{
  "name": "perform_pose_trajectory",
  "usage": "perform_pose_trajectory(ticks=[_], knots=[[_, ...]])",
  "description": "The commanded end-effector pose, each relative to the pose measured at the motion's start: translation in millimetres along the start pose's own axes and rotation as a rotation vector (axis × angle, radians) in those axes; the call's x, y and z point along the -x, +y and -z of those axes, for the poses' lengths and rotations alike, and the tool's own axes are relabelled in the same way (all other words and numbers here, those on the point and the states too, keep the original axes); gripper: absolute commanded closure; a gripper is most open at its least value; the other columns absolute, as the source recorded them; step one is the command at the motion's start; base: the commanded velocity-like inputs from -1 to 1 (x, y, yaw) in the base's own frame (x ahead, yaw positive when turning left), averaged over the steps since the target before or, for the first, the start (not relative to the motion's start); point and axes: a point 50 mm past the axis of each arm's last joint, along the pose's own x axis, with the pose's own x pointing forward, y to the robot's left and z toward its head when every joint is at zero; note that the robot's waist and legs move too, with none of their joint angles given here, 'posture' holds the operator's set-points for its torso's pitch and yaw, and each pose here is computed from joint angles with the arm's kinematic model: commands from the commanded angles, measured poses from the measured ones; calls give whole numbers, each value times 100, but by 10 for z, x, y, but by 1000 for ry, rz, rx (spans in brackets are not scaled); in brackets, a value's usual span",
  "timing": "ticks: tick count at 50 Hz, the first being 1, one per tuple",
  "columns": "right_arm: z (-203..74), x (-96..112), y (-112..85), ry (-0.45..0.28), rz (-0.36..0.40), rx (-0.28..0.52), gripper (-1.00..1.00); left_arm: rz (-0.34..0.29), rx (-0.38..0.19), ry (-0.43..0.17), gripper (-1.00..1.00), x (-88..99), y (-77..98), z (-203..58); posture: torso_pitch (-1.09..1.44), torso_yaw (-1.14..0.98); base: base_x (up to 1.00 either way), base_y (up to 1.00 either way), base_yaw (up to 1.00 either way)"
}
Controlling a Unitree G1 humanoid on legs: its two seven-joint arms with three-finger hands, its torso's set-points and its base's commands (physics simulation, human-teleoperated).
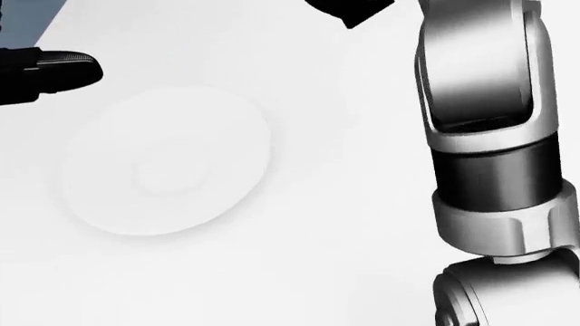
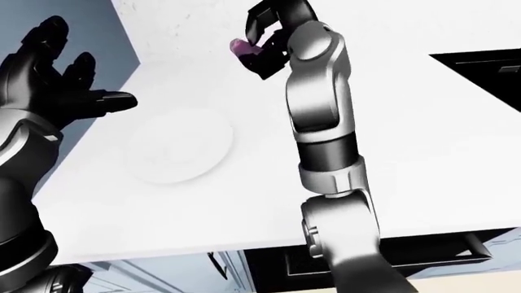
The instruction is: Place the eggplant on the top rack of the oven.
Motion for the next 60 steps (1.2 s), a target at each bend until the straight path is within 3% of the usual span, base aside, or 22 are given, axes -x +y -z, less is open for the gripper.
perform_pose_trajectory(ticks=[1, 15, 60], knots=[[-208, 73, -127, -88, 52, 0, 100, 2, 0, -89, -100, 21, -3, -176, 0, 0, 0, 0, 0], [-143, 205, -300, -66, 108, -92, 100, 5, 0, -91, -100, 27, -12, -197, 0, 0, 0, 0, 0], [-56, 229, -294, -43, 114, -96, 100, 3, 0, -87, -100, 31, -18, -193, 0, 0, -6, 0, 0]])
